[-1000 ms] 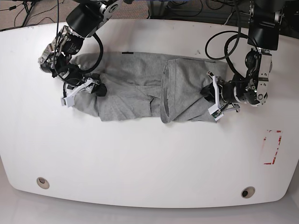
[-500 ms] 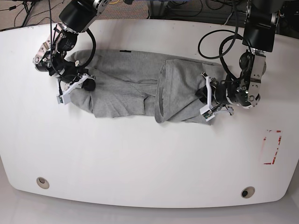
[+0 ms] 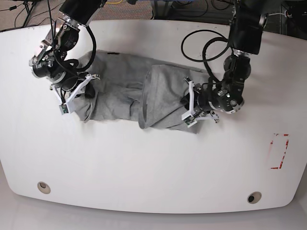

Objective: Layout the t-shirt on the table in an organized manner, then fold the t-shirt properly
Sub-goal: 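Lift the grey bundle with both grippers and fold it toward the middle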

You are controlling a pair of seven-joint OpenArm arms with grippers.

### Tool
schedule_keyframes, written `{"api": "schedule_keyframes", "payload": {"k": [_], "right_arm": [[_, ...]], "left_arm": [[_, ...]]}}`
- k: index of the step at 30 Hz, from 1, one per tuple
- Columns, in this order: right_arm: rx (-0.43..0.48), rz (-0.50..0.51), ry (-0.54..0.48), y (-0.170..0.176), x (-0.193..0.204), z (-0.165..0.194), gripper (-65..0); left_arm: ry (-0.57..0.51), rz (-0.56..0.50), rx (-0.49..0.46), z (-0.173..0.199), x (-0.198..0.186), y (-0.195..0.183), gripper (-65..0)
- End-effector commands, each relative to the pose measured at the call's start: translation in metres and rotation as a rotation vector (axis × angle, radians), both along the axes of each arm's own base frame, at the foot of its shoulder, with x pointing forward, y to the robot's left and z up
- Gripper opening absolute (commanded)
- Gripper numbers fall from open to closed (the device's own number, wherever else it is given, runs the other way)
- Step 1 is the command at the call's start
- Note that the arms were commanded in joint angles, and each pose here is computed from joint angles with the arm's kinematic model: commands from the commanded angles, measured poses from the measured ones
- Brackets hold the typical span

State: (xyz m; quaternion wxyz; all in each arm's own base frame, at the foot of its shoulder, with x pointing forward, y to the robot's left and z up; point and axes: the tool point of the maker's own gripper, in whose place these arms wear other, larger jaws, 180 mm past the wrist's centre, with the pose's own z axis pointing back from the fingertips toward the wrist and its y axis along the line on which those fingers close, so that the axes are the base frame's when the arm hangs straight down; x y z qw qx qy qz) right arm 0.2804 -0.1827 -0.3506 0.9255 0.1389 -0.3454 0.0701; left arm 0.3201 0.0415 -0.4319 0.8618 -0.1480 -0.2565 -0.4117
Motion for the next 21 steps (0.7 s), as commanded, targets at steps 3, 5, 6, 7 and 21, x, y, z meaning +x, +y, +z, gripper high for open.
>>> {"api": "schedule_keyframes", "payload": {"k": [3,5,6,7,21], "right_arm": [[-0.045,0.047,-0.120,0.009,0.019,0.040,-64.7],[-0.037,0.072,-0.149,0.022,0.025,0.048,-64.5],[-0.033,0.083,-0.158,0.027,0.026,0.050,-64.5],[-0.029,0.093,-0.161,0.031,0.027,0.051,-64.5],[0.040,0.203,-0.230,0.086,0.042,0.067,-64.4]], "left_arm": [[0.159,-0.057,0.197,-0.047,-0.043,0.004,-54.0],[0.164,-0.066,0.195,-0.049,-0.045,-0.008,-54.0],[0.166,-0.070,0.196,-0.050,-0.046,-0.012,-54.0],[0.167,-0.074,0.197,-0.050,-0.046,-0.015,-54.0],[0.165,-0.095,0.142,-0.043,-0.049,-0.055,-54.0]]}}
